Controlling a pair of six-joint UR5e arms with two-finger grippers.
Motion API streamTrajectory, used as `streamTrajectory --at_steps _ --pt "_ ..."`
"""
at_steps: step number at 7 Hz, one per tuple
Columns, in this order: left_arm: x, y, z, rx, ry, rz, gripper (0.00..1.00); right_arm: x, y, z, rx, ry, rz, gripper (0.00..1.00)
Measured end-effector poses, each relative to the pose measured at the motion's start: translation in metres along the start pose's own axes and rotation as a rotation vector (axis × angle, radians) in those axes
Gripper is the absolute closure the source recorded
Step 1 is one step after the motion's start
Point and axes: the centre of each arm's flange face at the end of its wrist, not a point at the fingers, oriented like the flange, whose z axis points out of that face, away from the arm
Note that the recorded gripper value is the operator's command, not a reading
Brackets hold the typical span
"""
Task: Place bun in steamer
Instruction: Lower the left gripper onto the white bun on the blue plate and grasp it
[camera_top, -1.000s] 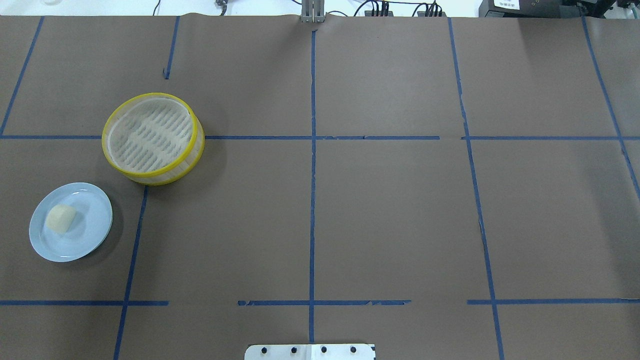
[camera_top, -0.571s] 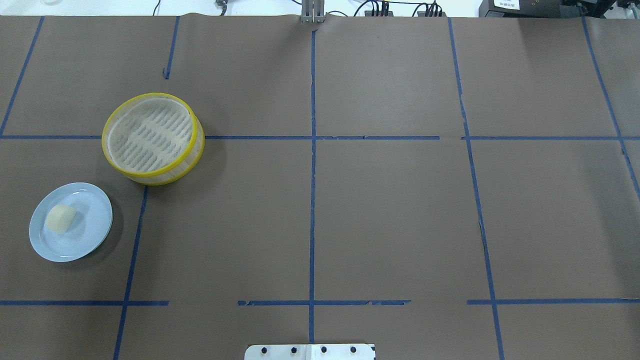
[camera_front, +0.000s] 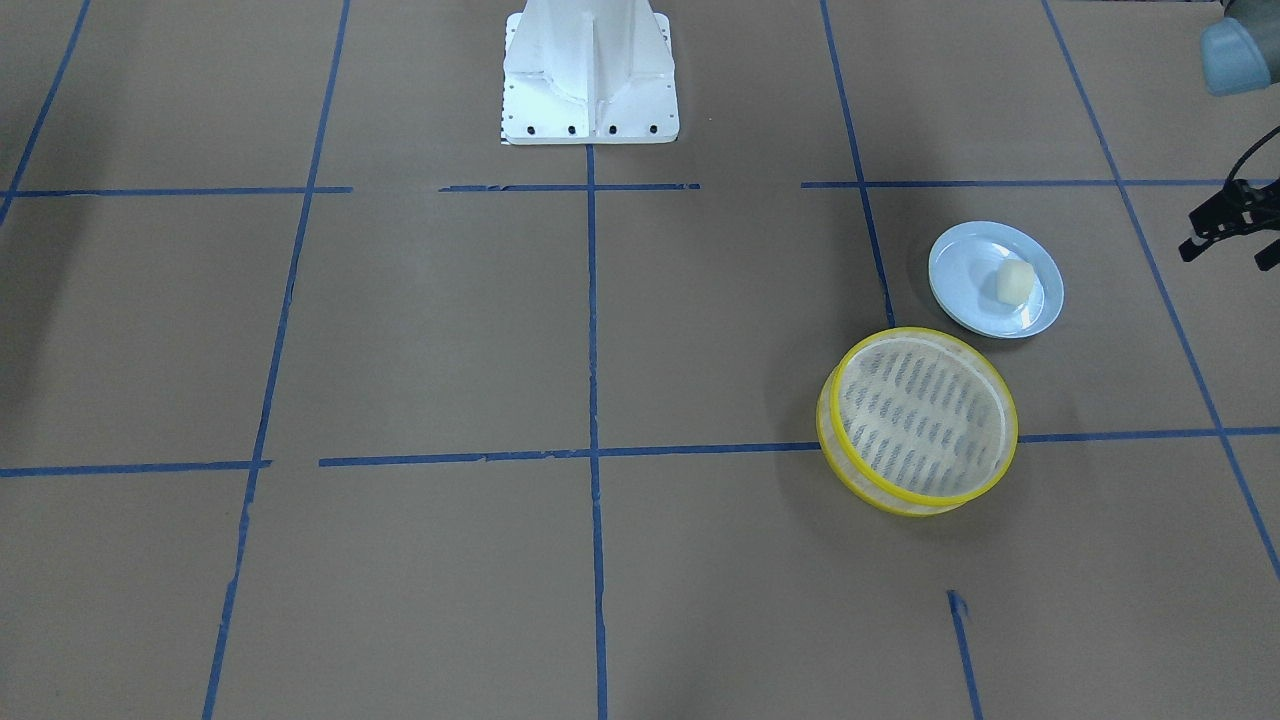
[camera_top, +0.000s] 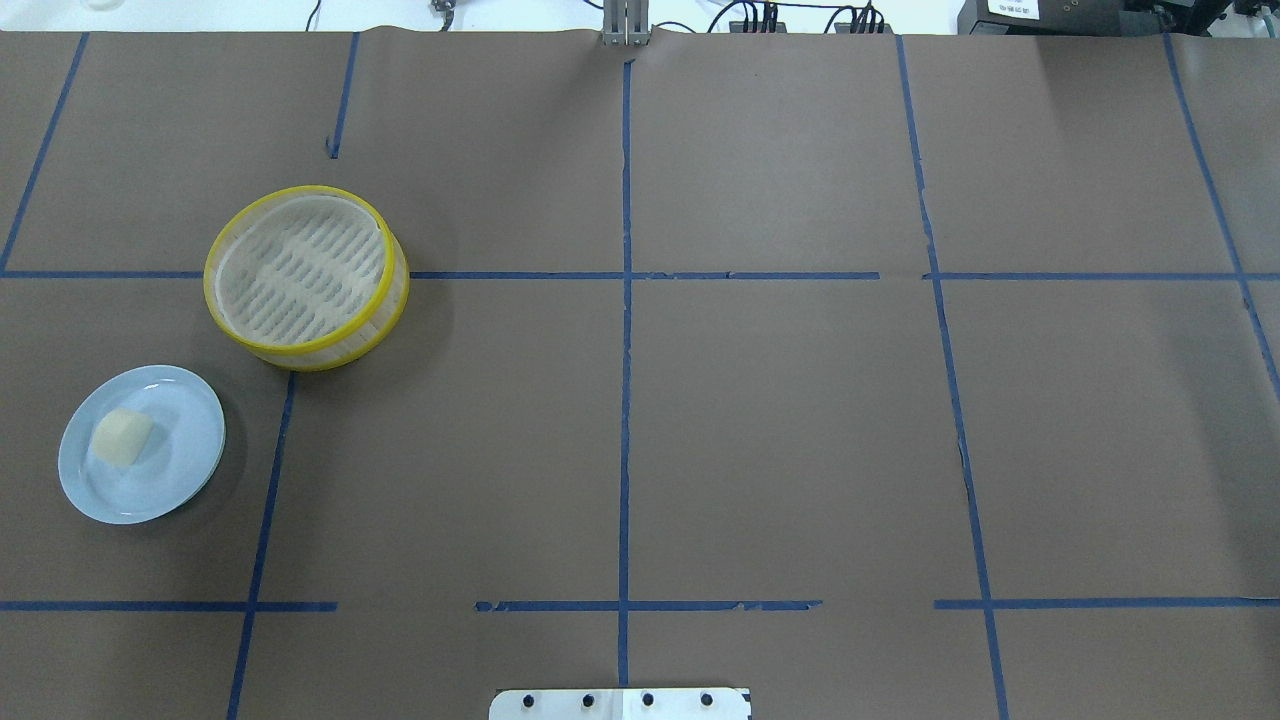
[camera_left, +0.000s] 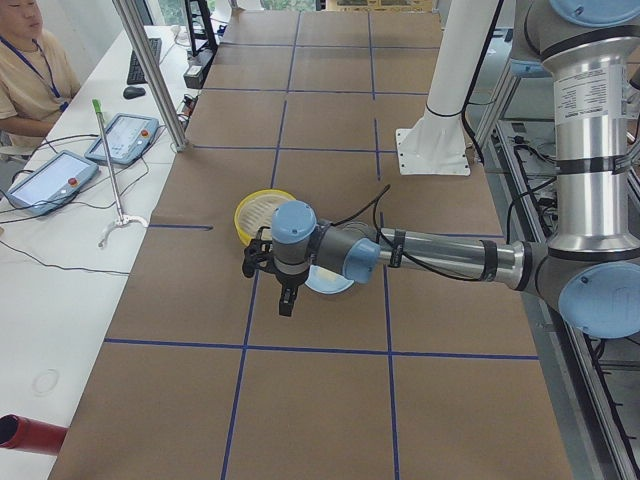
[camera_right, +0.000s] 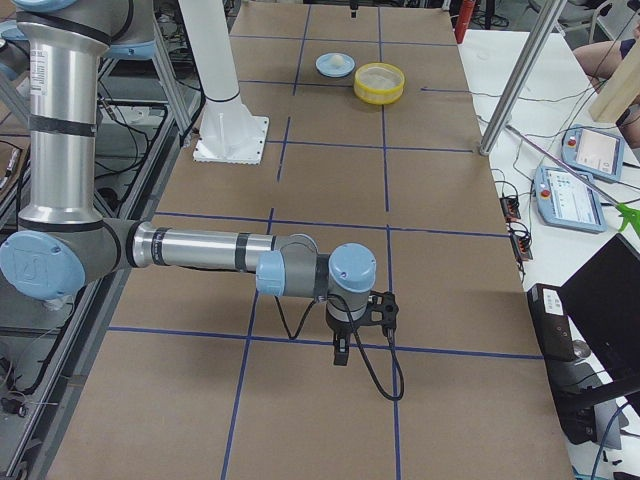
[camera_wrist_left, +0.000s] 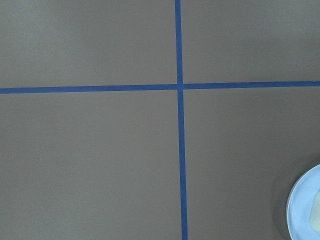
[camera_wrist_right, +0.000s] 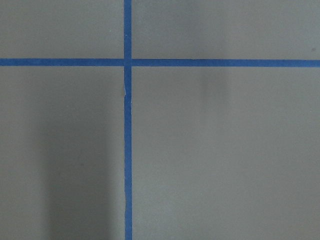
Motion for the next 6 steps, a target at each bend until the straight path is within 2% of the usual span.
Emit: streamTrajectory --at_steps 2,4,6 --pt "0.058 0.011 0.049 -0.035 0.002 -0.022 0.02 0.0 0.0 0.0 0.0 0.0 0.0 0.0" --pt "0.096 0.029 0.095 -0.062 -0.038 -0.04 0.02 0.0 0.0 0.0 0.0 0.0 0.0 0.0" --pt "0.109 0.038 0.119 -0.08 -0.067 -0.036 0.09 0.0 0.0 0.0 0.0 0.0 0.0 0.0"
